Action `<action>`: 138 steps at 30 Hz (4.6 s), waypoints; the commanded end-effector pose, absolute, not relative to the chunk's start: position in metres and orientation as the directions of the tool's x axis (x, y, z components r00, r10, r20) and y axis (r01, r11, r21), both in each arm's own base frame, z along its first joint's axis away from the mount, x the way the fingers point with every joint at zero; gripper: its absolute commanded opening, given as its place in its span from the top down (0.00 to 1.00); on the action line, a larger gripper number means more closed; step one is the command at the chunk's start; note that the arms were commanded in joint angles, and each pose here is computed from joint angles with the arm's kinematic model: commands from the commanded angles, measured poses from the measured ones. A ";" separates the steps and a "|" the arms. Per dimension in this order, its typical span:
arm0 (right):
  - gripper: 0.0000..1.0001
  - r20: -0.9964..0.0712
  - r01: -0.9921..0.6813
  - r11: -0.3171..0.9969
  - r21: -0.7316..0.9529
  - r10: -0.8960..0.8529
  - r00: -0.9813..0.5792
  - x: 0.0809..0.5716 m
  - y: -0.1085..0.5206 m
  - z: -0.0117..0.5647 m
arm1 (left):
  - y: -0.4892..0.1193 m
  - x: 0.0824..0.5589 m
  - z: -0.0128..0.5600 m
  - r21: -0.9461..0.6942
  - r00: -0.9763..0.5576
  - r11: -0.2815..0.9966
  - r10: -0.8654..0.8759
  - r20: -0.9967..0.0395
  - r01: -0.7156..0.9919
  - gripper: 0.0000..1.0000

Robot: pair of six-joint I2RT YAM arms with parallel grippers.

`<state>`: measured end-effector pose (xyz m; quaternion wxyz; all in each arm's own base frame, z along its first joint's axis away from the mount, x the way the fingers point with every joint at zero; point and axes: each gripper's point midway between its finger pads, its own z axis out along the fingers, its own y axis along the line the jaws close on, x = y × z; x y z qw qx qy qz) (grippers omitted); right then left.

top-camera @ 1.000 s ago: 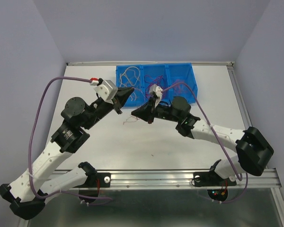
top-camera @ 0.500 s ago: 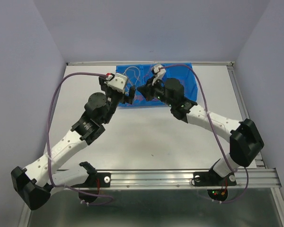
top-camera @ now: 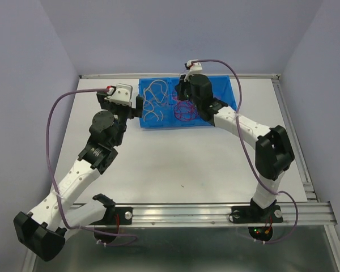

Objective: Untangle the cables

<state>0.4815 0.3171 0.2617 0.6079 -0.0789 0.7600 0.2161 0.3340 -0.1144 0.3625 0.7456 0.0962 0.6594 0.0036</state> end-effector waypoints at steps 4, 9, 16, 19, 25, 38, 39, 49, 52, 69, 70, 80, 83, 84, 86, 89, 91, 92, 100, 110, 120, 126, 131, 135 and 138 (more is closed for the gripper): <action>0.99 -0.976 -0.231 0.956 0.182 0.147 -0.162 0.507 0.289 0.282 | -0.119 0.330 0.364 0.126 0.184 0.979 0.097 -0.978 0.157 0.01; 1.00 -0.984 -0.126 0.990 0.062 0.039 -0.173 0.521 0.271 0.252 | -0.127 0.335 0.354 0.137 0.160 0.973 0.108 -0.981 0.183 0.01; 1.00 -0.958 -0.078 0.993 -0.086 -0.104 -0.268 0.540 0.268 0.193 | -0.129 0.338 0.351 0.140 0.153 0.972 0.111 -0.982 0.191 0.01; 0.99 -0.937 -0.063 0.991 -0.122 -0.136 -0.322 0.546 0.268 0.168 | -0.130 0.338 0.350 0.143 0.152 0.970 0.114 -0.982 0.197 0.01; 1.00 -0.877 -0.085 0.986 -0.141 -0.164 -0.451 0.553 0.276 0.105 | -0.132 0.337 0.350 0.144 0.154 0.967 0.113 -0.982 0.208 0.01; 0.57 -0.864 -0.134 0.988 0.075 -0.003 -0.504 0.556 0.272 0.131 | -0.134 0.337 0.349 0.146 0.153 0.965 0.114 -0.982 0.217 0.01; 0.54 -0.862 -0.131 0.988 0.075 -0.002 -0.507 0.553 0.271 0.136 | -0.134 0.337 0.349 0.145 0.153 0.965 0.113 -0.982 0.219 0.01; 0.25 -0.867 -0.115 0.987 0.112 0.040 -0.497 0.537 0.264 0.207 | -0.136 0.338 0.346 0.152 0.146 0.962 0.121 -0.982 0.227 0.01; 0.21 -0.861 -0.139 0.982 0.126 0.038 -0.508 0.528 0.268 0.213 | -0.136 0.338 0.345 0.153 0.144 0.962 0.123 -0.982 0.228 0.01; 0.18 -0.871 -0.213 0.972 0.097 -0.021 -0.490 0.532 0.285 0.232 | -0.138 0.339 0.344 0.160 0.141 0.959 0.130 -0.982 0.234 0.01; 0.14 -0.842 -0.235 0.967 0.099 -0.045 -0.538 0.538 0.295 0.207 | -0.137 0.339 0.344 0.163 0.141 0.959 0.133 -0.981 0.232 0.01; 0.00 -0.707 -0.176 0.969 0.170 -0.004 -0.707 0.500 0.289 0.192 | -0.145 0.343 0.336 0.180 0.123 0.949 0.152 -0.981 0.260 0.01; 0.00 -0.747 -0.234 0.937 0.259 0.041 -0.664 0.484 0.296 0.233 | -0.162 0.340 0.327 0.205 0.125 0.912 0.171 -0.977 0.355 0.01; 0.00 -0.756 -0.239 0.932 0.273 0.054 -0.652 0.482 0.296 0.239 | -0.163 0.341 0.325 0.206 0.120 0.911 0.174 -0.977 0.357 0.01; 0.00 -0.768 -0.229 0.930 0.287 0.080 -0.636 0.476 0.291 0.243 | -0.173 0.342 0.314 0.206 0.104 0.893 0.178 -0.978 0.401 0.01; 0.02 -0.818 -0.253 0.913 0.320 0.132 -0.560 0.470 0.289 0.278 | -0.175 0.352 0.296 0.212 0.064 0.893 0.204 -0.977 0.397 0.01; 0.02 -0.817 -0.258 0.906 0.336 0.144 -0.559 0.462 0.285 0.280 | -0.175 0.359 0.287 0.217 0.043 0.894 0.217 -0.975 0.392 0.01; 0.00 -0.814 -0.256 0.904 0.342 0.149 -0.561 0.460 0.284 0.280 | -0.175 0.361 0.284 0.218 0.042 0.890 0.219 -0.975 0.400 0.01; 0.00 -0.787 -0.257 0.874 0.413 0.200 -0.583 0.449 0.290 0.280 | -0.228 0.369 0.239 0.166 0.077 0.700 0.157 -0.985 0.695 0.01; 0.00 -0.798 -0.275 0.855 0.439 0.231 -0.556 0.440 0.288 0.293 | -0.262 0.380 0.200 0.140 0.114 0.396 0.089 -0.989 0.907 0.08; 0.00 -0.805 -0.308 0.827 0.470 0.259 -0.533 0.430 0.288 0.312 | -0.292 0.414 0.223 0.130 0.141 0.372 -0.001 -0.990 0.919 0.16; 0.00 -0.809 -0.325 0.814 0.482 0.272 -0.521 0.425 0.288 0.321 | -0.314 0.428 0.219 0.137 0.151 0.369 -0.011 -0.988 0.920 0.28; 0.00 -0.813 -0.323 0.814 0.483 0.281 -0.509 0.424 0.285 0.324 | -0.329 0.431 0.216 0.130 0.145 0.346 -0.018 -0.989 0.929 0.30; 0.00 -0.812 -0.326 0.809 0.489 0.286 -0.508 0.424 0.286 0.326 | -0.336 0.427 0.215 0.134 0.151 0.335 -0.026 -0.988 0.933 0.30; 0.00 -0.810 -0.331 0.804 0.494 0.286 -0.513 0.423 0.288 0.325 | -0.344 0.425 0.214 0.117 0.135 0.322 -0.035 -0.990 0.940 0.35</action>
